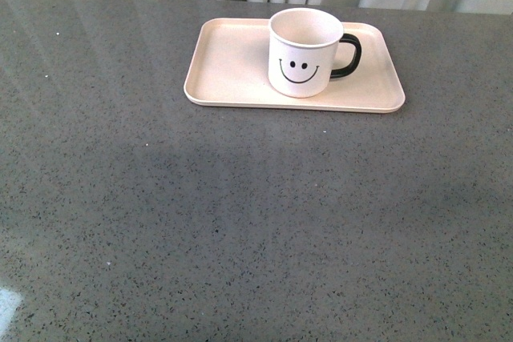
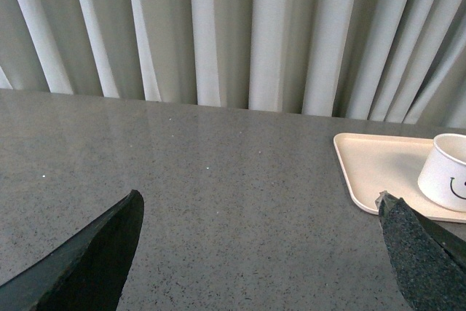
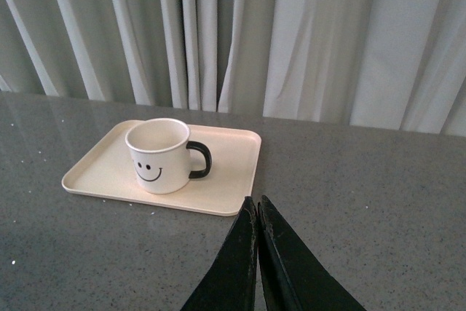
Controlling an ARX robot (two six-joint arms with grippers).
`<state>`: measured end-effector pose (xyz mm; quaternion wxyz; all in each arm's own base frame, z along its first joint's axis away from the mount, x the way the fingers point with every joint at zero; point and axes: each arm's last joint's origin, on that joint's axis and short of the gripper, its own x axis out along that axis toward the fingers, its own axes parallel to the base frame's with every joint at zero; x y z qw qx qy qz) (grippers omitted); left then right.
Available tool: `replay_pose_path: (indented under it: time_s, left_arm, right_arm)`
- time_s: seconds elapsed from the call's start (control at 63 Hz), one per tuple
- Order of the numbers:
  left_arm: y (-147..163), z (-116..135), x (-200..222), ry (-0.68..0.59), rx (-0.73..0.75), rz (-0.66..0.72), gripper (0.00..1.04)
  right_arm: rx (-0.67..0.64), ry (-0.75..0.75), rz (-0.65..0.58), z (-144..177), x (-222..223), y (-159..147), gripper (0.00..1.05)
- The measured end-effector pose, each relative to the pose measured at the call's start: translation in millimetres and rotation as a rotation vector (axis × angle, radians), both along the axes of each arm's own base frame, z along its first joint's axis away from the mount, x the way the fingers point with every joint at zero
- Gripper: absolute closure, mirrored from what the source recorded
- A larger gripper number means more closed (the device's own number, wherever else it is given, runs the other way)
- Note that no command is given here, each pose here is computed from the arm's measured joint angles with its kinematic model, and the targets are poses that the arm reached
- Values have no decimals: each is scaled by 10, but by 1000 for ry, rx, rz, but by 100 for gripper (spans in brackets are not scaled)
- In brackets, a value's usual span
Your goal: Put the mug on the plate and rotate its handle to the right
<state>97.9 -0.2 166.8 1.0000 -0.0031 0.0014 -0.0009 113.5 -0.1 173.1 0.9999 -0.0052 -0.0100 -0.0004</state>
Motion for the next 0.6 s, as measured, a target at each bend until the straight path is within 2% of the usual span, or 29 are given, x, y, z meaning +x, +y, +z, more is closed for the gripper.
replay_pose_path:
  time_s: [0.301,0.603]
  left_arm:
    - [0,0,0,0,0,0,9]
    - [0,0,0,0,0,0,9]
  right_arm:
    - [0,36,0,-52,-124,0,103]
    - [0,5,0,-33,-166,0,103]
